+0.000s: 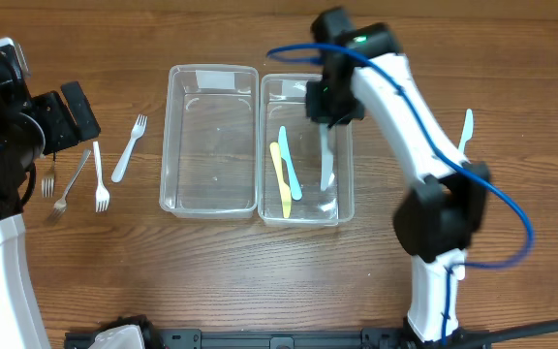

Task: Pack container
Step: 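Place white knife into the right container and release, then move right gripper to the pale green knife and grasp it, then lower pale green knife into the right container and release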

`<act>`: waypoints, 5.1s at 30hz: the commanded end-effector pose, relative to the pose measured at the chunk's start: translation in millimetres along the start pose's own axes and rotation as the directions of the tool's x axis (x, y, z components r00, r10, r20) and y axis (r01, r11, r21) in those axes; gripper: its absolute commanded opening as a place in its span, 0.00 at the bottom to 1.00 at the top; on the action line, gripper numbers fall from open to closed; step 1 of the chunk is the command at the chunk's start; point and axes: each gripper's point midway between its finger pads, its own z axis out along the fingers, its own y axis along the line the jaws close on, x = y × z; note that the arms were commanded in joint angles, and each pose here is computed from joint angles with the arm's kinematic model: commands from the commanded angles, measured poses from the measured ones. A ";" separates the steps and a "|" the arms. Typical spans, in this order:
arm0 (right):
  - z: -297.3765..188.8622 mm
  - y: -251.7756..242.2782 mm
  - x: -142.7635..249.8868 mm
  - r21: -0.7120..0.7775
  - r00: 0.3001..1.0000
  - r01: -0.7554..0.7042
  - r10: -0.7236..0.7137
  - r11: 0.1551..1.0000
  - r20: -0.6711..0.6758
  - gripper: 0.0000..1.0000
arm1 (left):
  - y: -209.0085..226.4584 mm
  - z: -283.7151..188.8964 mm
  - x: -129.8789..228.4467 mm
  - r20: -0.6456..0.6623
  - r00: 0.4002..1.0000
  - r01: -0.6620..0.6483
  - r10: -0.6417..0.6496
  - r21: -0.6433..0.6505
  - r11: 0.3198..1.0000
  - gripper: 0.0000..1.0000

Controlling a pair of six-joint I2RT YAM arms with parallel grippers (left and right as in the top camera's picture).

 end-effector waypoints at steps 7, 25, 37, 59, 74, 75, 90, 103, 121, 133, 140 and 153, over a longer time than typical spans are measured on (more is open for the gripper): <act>24.0 8.7 9.5 0.007 0.997 0.035 -0.035 0.999 -0.070 0.39 | -1.7 -3.3 -5.2 0.018 1.000 -0.014 0.014 0.016 1.000 1.00; -179.2 -194.9 -21.5 -0.050 0.864 -0.357 0.351 0.933 0.361 1.00 | -1.5 -3.1 -3.5 0.011 1.000 -0.014 0.014 0.015 1.000 1.00; -81.7 -308.0 20.2 0.056 0.861 -0.505 0.498 0.861 0.107 1.00 | -1.9 -3.0 -5.9 0.021 1.000 -0.014 0.014 0.016 1.000 1.00; 66.4 -317.0 40.4 0.073 0.918 -0.393 0.395 0.917 -0.021 1.00 | -2.2 -3.0 -2.3 0.006 1.000 -0.013 0.013 0.019 1.000 1.00; 88.9 -318.2 44.9 0.065 0.962 -0.257 0.261 0.964 -0.078 1.00 | -5.2 -3.1 -1.9 0.004 1.000 -0.014 0.013 0.037 0.999 1.00; 89.0 -318.3 44.7 0.065 0.962 -0.256 0.261 0.964 -0.077 1.00 | -5.2 -3.1 -1.9 0.004 1.000 -0.014 0.013 0.037 0.999 1.00; 109.9 -317.0 53.8 0.059 0.958 -0.248 0.254 0.967 -0.130 1.00 | -5.0 -3.1 -0.1 -0.003 1.000 -0.013 0.014 0.036 0.999 1.00; 109.8 -317.0 53.7 0.059 0.958 -0.249 0.254 0.967 -0.130 0.58 | -4.9 -3.1 0.0 -0.004 1.000 -0.013 0.014 0.036 0.999 1.00; 109.7 -316.9 53.5 0.058 0.957 -0.252 0.258 0.966 -0.129 0.25 | -5.1 -3.1 -0.1 -0.004 1.000 -0.013 0.013 0.036 0.999 1.00; 69.7 -317.3 39.6 0.064 0.956 -0.283 0.287 0.957 -0.064 0.15 | -5.0 -3.1 -0.3 -0.003 1.000 -0.013 0.014 0.036 0.999 1.00; -79.5 -276.7 -2.8 -0.093 0.925 -0.253 0.269 0.963 0.269 0.15 | -5.3 -3.2 -2.0 0.004 1.000 -0.014 0.014 0.037 0.999 1.00; -166.5 -59.2 34.9 -0.110 0.904 0.164 -0.105 0.980 0.414 0.14 | -5.9 -3.1 -2.9 0.008 1.000 -0.014 0.014 0.040 0.999 1.00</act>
